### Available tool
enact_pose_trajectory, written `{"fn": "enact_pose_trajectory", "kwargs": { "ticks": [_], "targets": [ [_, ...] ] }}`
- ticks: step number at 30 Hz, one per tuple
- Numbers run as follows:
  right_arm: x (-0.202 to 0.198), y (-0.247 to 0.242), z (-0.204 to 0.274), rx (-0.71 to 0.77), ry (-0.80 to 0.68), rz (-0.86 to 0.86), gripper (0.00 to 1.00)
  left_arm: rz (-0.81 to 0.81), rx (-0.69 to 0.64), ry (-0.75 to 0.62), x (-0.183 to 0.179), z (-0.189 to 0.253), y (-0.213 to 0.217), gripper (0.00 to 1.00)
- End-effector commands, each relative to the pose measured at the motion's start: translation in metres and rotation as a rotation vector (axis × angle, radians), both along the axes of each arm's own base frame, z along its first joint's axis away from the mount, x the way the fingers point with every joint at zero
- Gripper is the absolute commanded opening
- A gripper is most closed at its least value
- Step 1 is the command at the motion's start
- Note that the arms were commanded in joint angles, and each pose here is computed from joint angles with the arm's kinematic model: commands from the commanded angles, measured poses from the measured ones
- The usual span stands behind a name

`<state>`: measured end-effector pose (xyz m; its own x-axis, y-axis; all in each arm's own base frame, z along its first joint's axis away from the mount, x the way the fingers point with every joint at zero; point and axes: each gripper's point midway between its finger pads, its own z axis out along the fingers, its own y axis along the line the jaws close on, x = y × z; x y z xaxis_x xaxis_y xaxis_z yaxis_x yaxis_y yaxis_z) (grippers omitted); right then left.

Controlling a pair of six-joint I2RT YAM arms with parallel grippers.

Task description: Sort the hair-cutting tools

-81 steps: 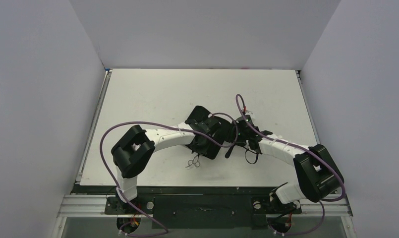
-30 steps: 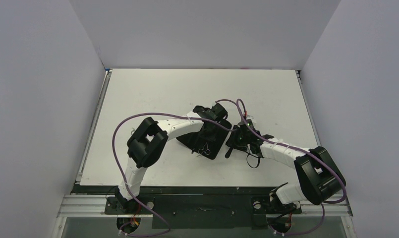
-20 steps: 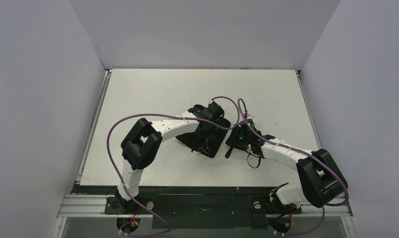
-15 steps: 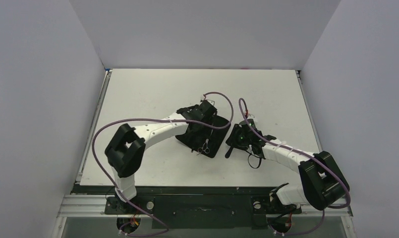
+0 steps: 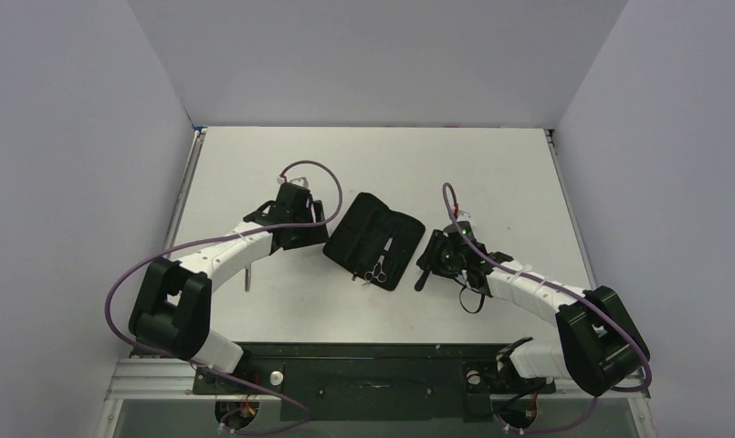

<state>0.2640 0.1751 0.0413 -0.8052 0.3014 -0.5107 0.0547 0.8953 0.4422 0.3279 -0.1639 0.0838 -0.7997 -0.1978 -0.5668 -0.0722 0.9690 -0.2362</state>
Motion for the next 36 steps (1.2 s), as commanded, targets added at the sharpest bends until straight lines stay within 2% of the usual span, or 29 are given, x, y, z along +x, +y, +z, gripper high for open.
{"fn": "enact_pose_trajectory", "kwargs": {
  "ticks": [1,9,15,19,33,36],
  "targets": [
    [0.004,0.001,0.013,0.023,-0.05,0.013,0.36,-0.136,-0.275,-0.061,0.011,0.023,-0.05,0.64],
    [0.003,0.004,0.019,0.037,-0.06,0.022,0.36,-0.17,-0.371,-0.013,0.002,0.0,-0.068,0.64],
    [0.002,0.01,0.023,0.035,-0.067,0.034,0.36,-0.171,-0.385,0.026,-0.012,-0.017,-0.07,0.44],
    [0.0,0.016,0.029,-0.028,-0.089,0.057,0.36,-0.17,-0.39,-0.021,-0.017,-0.012,-0.07,0.31],
    [0.005,0.016,0.048,-0.133,-0.16,0.04,0.35,-0.209,-0.39,-0.062,-0.049,-0.005,-0.079,0.0],
    [0.004,0.015,0.05,-0.164,-0.175,0.054,0.35,-0.219,-0.391,-0.073,-0.055,-0.003,-0.079,0.0]
  ]
}}
